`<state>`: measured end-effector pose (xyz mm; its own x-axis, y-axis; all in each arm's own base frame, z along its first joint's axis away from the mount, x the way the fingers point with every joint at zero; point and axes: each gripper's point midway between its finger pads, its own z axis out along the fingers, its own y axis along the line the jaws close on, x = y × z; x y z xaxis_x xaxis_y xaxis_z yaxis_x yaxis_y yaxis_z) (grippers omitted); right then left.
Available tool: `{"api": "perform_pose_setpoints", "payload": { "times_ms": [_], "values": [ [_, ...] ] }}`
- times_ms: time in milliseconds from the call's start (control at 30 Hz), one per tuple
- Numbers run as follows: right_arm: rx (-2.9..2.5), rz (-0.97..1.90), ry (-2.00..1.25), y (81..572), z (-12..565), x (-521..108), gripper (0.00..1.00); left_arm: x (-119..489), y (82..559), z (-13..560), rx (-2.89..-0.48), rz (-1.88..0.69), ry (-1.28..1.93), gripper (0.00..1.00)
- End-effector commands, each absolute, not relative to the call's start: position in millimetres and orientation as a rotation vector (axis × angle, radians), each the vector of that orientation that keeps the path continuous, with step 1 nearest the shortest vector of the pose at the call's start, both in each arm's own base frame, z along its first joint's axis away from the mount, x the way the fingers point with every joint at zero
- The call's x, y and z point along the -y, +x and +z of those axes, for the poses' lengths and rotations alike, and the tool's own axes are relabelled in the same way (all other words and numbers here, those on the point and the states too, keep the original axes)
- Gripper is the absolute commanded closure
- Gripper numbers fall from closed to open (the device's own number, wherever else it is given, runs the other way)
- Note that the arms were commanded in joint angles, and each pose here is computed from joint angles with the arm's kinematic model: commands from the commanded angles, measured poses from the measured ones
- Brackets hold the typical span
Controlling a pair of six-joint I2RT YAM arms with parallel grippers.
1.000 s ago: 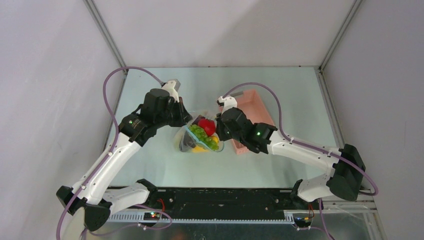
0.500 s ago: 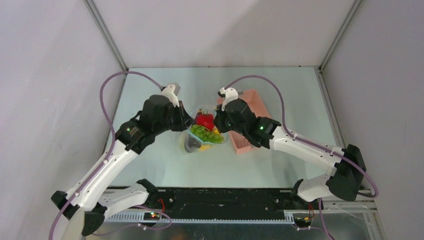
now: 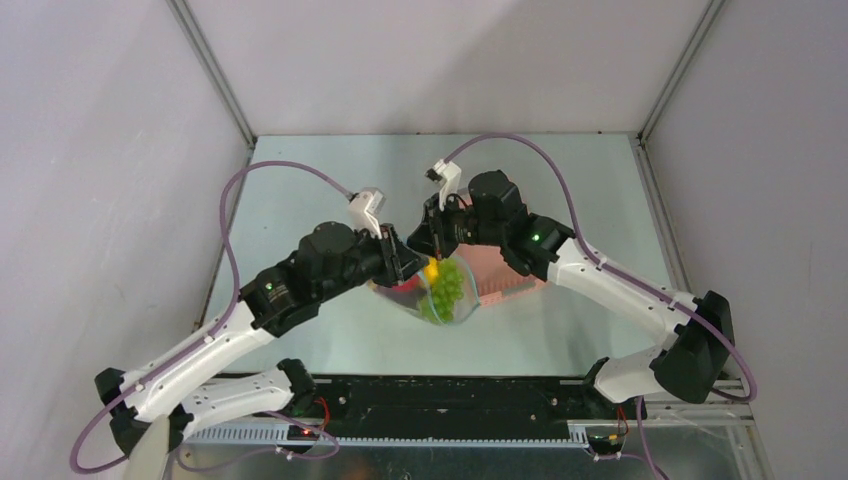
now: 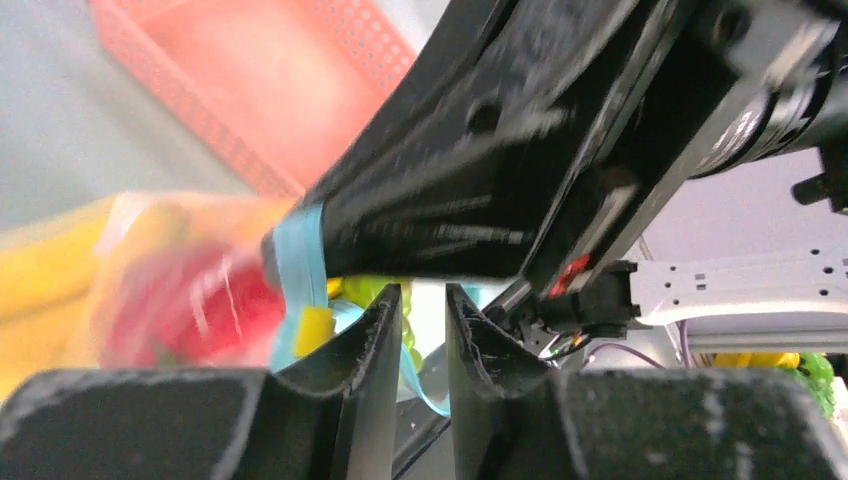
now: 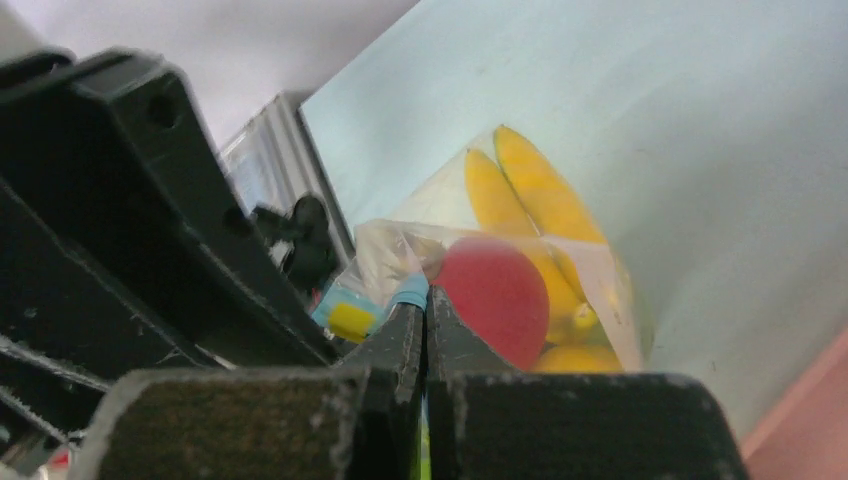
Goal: Place the food in the zip-top bag and seal the zipper
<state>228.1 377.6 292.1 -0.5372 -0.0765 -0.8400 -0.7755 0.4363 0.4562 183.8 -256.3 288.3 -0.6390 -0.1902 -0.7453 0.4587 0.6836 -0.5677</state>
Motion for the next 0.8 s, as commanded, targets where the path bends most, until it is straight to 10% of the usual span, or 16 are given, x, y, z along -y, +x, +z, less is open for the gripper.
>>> {"api": "perform_pose_setpoints", "payload": {
  "times_ms": [0, 400, 767],
  "values": [
    [-1.638, 1.327, -1.031, 182, 343, -385, 1.00, 273, 190, 320, -1.908, -1.051, 0.179, 0.67],
    [-1.630, 1.288, -1.193, 172, 326, -363, 1.00, 217, 161, 355, -1.693, -0.959, 0.328, 0.05],
    [-1.549, 1.391, -1.238, 170, 337, -357, 1.00, 201, 189, 345, -1.556, -0.740, 0.405, 0.00]
  ]
}}
